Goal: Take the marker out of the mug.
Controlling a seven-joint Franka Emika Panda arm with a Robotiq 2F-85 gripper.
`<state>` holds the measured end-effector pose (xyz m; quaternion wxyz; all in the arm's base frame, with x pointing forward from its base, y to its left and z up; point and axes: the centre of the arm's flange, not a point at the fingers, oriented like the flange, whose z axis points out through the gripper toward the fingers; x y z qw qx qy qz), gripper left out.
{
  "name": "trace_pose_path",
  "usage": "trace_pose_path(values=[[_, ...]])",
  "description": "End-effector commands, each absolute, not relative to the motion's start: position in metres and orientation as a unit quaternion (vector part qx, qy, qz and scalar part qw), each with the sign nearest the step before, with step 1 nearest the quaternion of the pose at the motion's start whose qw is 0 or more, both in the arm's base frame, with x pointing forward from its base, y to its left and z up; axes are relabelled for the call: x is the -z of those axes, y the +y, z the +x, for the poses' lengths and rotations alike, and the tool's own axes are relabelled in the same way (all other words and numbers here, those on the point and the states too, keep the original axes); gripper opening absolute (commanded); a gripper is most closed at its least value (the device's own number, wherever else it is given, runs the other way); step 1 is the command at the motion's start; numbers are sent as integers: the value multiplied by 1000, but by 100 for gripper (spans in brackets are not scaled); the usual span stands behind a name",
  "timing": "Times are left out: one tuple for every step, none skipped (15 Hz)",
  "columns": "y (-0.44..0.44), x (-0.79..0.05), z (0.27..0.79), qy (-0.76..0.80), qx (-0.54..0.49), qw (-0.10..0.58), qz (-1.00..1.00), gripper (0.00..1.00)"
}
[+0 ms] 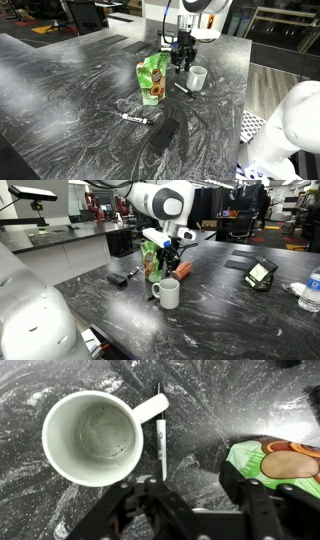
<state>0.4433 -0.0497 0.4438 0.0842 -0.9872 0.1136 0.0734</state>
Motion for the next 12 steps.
trace_pose_path(values=[[-4,-465,426,75,-15,77,-994,92],[6,-474,425,67,2,79,-995,98],[21,-483,421,56,20,80,-995,100],[36,-491,418,45,38,78,-995,100],[52,-501,414,36,54,77,-995,100],[65,-509,409,27,70,76,-994,100],[73,-516,406,22,82,76,-994,100],[81,-523,402,19,90,74,-993,100],[87,-528,400,16,93,72,-993,100],[90,-533,397,14,95,69,-993,100],[93,-536,396,14,91,64,-994,100],[96,-539,396,13,88,58,-994,100]])
